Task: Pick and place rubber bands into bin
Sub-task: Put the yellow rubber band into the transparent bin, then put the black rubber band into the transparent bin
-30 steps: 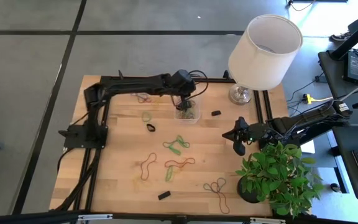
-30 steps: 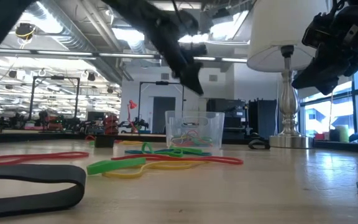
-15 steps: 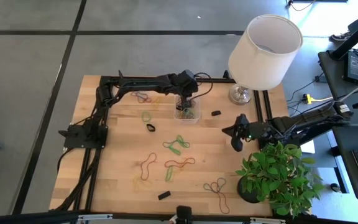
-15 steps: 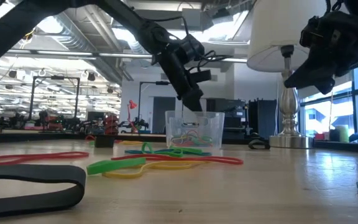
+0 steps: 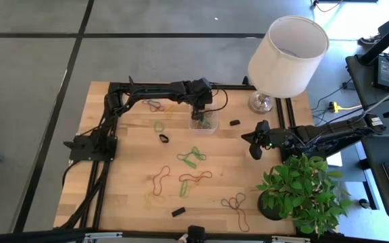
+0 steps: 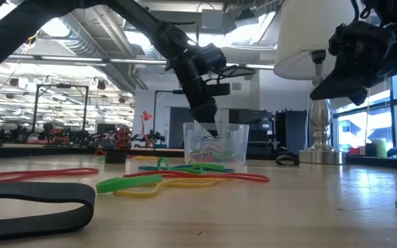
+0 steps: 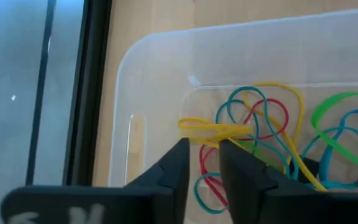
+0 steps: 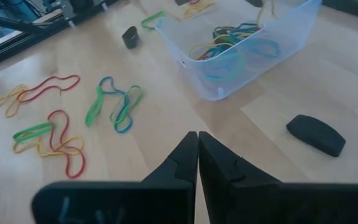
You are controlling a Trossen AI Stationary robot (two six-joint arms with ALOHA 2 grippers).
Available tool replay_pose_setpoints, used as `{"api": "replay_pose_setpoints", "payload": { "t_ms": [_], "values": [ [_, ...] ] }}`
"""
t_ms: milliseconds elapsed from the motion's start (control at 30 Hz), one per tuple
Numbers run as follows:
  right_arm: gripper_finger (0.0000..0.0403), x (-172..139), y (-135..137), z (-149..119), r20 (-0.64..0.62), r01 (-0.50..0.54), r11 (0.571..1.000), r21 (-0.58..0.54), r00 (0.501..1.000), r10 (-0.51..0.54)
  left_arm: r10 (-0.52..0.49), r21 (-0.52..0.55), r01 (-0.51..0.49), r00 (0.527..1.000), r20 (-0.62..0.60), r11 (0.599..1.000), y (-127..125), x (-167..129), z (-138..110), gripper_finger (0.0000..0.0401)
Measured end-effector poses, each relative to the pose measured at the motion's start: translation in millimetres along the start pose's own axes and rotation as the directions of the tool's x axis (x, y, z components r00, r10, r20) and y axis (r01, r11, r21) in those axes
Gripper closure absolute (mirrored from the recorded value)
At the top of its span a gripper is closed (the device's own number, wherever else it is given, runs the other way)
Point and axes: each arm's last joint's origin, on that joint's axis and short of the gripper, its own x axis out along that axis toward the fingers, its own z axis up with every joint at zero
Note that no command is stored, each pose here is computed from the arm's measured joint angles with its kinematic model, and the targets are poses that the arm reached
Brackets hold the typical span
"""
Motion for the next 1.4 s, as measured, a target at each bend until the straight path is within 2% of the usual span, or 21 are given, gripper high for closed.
{"api": "replay_pose_setpoints", "payload": {
  "t_ms": [233, 367, 467, 600, 733, 833, 967, 1233, 1400],
  "values": [
    [0.0385, 0.2, -0.5, 0.2, 0.0, 0.003, 1.0, 0.002, 1.0, -0.003, 0.018, 0.011, -0.017, 0.998, -0.057, 1.0, -11.3, -14.8, 11.4, 0.0265],
    [0.0385, 0.2, -0.4, 0.2, -0.001, 0.001, 1.0, 0.004, 1.0, -0.001, 0.1, 0.035, -0.096, 0.988, -0.121, 0.995, -18.8, -30.0, 23.0, 0.0259],
    [0.0385, 0.2, -0.4, 0.2, -0.001, 0.0, 0.999, 0.032, 1.0, 0.0, 0.155, -0.007, -0.158, 0.977, -0.148, 0.987, -25.4, -47.8, 36.3, 0.026],
    [0.0385, 0.2, -0.4, 0.1, -0.002, 0.0, 0.998, 0.059, 1.0, 0.0, 0.103, -0.089, -0.118, 0.982, -0.159, 0.989, -43.5, -70.2, 50.3, 0.0271],
    [0.0385, 0.2, -0.4, 0.1, -0.002, 0.0, 0.998, 0.057, 1.0, 0.0, 0.029, -0.183, -0.063, 0.983, -0.183, 0.981, -65.4, -88.7, 57.9, 0.0298],
    [0.0385, 0.2, -0.4, 0.2, -0.002, 0.0, 0.998, 0.057, 1.0, 0.0, -0.064, -0.213, 0.014, 0.971, -0.232, 0.977, -86.6, -94.6, 55.5, 0.0336],
    [0.0385, 0.2, -0.4, 0.1, -0.002, 0.0, 0.998, 0.055, 1.0, 0.0, -0.169, -0.193, 0.118, 0.946, -0.276, 0.974, -119.9, -101.1, 52.9, 0.0392],
    [0.0385, 0.2, -0.4, 0.2, -0.001, 0.0, 0.999, 0.055, 1.0, 0.0, -0.189, -0.117, 0.155, 0.905, -0.382, 0.981, -191.3, -102.5, 26.4, 0.0399],
    [0.0385, 1.0, 0.6, 1.1, 0.008, -0.006, 0.996, 0.089, 1.0, 0.006, -0.197, -0.132, 0.161, 0.922, -0.334, 0.978, -211.3, -109.6, 4.5, 0.0399]
  ]
}}
